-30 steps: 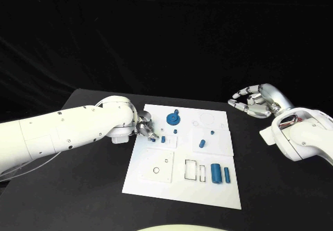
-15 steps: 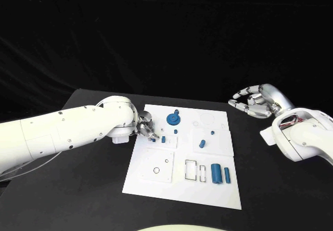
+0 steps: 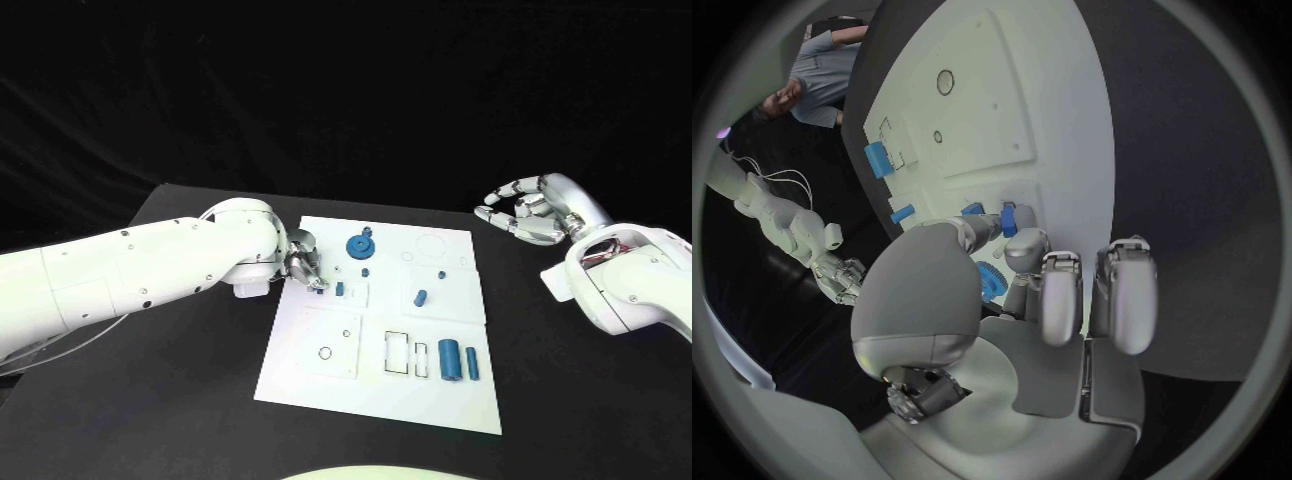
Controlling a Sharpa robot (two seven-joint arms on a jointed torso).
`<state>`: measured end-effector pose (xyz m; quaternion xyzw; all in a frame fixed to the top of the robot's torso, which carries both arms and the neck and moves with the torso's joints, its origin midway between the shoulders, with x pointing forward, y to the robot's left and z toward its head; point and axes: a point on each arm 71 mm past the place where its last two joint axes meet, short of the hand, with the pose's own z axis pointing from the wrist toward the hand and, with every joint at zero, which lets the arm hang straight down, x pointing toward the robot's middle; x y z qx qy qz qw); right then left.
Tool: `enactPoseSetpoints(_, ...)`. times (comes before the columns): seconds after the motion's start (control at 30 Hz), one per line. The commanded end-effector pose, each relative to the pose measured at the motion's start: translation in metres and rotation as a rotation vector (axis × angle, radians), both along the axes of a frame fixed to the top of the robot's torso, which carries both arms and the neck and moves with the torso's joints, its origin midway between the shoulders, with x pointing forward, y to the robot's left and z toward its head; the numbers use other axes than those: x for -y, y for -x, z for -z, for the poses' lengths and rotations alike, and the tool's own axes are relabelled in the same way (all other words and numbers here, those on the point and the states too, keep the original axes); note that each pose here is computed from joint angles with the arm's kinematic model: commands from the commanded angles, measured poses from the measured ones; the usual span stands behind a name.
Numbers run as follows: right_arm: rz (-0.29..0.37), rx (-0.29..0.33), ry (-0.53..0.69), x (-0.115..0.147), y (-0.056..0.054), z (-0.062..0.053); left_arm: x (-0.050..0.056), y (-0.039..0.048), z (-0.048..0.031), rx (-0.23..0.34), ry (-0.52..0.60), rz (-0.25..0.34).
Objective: Assemble the parts on the task board
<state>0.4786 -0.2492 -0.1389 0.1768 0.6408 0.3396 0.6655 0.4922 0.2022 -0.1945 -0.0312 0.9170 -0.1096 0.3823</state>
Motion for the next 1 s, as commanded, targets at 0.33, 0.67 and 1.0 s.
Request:
enactPoseSetpoints(0.33, -0.014, 0.002, 0.01, -0.0018, 0.0005, 0.0001, 0.0011, 0.0033, 0.0032, -0.033, 0.011, 0.004)
enactPoseSetpoints(0.67, -0.014, 0.003, 0.01, -0.0021, 0.0006, 0.0, 0.0017, 0.0044, 0.0039, -0.048, 0.015, 0.008)
enactPoseSetpoints(1.0, -0.015, 0.004, 0.01, -0.002, 0.0009, -0.0001, 0.0007, 0.0036, 0.0042, -0.047, 0.005, 0.009)
